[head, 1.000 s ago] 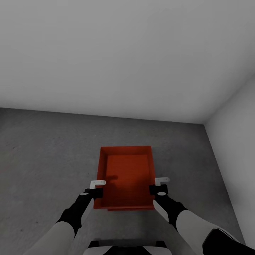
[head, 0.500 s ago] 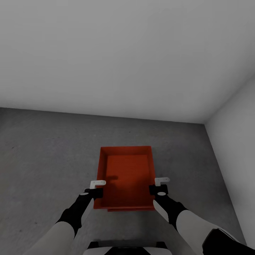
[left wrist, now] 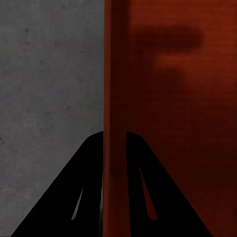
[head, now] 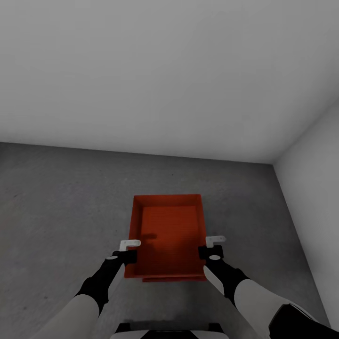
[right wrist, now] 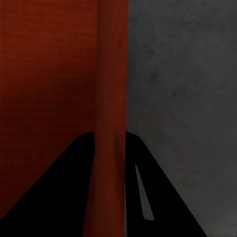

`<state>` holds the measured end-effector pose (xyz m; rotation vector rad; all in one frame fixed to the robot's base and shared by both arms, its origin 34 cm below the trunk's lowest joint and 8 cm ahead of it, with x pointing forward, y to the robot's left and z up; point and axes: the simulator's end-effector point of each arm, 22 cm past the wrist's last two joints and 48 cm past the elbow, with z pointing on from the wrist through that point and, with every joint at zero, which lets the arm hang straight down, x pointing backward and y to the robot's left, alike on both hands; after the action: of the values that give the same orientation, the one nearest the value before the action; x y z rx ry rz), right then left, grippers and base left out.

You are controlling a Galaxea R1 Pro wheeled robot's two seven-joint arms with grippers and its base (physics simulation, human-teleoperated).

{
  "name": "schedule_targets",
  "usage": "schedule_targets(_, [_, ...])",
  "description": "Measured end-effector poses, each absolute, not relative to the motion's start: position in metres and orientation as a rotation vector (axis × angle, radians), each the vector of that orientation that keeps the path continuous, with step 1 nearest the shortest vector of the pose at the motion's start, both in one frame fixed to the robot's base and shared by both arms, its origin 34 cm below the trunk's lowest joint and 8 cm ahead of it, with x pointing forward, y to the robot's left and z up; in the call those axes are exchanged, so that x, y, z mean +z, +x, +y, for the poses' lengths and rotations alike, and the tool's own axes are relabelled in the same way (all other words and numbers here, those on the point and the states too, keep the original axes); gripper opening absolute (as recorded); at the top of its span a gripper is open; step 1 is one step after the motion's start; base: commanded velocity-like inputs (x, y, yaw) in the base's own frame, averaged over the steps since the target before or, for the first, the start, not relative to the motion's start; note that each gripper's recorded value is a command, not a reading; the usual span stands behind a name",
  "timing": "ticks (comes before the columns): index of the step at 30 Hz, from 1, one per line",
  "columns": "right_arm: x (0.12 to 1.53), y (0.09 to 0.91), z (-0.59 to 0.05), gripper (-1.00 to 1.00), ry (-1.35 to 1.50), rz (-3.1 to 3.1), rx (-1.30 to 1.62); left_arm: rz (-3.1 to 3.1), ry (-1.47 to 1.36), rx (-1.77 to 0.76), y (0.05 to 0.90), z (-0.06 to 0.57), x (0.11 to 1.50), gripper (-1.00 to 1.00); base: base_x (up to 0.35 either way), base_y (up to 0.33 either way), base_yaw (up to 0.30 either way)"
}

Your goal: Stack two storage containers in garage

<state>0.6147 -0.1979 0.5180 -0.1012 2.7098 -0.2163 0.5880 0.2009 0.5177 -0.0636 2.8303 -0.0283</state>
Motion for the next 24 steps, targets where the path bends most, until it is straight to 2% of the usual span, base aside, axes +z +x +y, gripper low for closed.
schedule_targets(24, [0.5080,0.6164,-0.1974,-1.00,-0.100,2.709,-0.215,2.830,-0.064,-0.028,0.5897,0.2014,0.5076,-1.00,0.000,0.000,0.000])
